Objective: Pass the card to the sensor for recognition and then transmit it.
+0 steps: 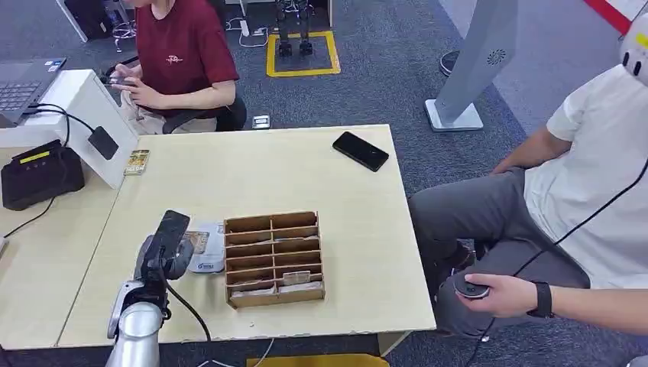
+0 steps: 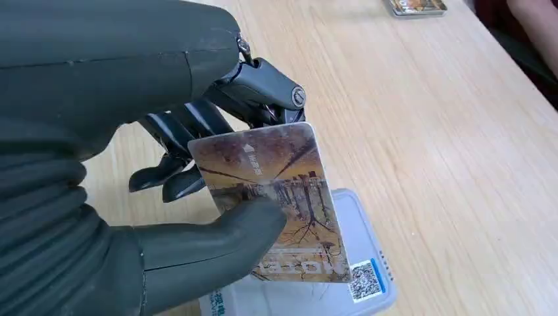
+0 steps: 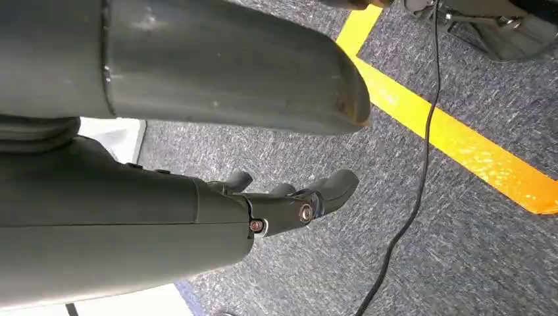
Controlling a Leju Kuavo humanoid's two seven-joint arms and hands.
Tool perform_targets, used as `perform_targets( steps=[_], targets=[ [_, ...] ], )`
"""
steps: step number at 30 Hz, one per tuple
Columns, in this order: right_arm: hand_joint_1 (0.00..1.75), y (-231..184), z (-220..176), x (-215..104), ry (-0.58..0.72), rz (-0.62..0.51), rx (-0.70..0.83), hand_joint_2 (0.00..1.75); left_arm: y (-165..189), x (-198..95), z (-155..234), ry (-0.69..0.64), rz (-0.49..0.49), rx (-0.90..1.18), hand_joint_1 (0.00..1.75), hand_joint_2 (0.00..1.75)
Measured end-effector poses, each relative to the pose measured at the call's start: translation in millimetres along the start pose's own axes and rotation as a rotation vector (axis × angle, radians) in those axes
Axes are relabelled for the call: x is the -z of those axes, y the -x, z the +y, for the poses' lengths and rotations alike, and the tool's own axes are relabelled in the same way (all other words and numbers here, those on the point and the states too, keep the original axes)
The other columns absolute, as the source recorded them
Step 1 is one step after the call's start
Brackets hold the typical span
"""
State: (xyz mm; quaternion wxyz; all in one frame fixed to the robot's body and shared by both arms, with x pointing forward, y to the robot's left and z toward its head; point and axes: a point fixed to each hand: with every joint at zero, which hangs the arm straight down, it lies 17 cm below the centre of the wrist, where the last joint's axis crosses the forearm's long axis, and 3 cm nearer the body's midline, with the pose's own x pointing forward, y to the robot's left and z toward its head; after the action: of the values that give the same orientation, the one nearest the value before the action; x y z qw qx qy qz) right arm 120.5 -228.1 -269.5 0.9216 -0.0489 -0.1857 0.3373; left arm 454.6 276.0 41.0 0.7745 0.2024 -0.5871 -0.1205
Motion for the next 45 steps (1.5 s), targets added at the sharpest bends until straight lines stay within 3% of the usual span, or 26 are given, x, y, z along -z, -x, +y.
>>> perform_targets(
  steps=[10, 45],
  targets=[
    [0.0, -6, 4, 0, -0.01, -0.01, -0.008, 0.0, 16, -4, -10, 0.008, 0.047, -0.011, 1.75, 1.75],
    [0.0, -14, 9, 0, -0.026, -0.014, -0.041, 0.0, 14, 7, -18, 0.003, 0.072, 0.017, 1.75, 1.75]
  ],
)
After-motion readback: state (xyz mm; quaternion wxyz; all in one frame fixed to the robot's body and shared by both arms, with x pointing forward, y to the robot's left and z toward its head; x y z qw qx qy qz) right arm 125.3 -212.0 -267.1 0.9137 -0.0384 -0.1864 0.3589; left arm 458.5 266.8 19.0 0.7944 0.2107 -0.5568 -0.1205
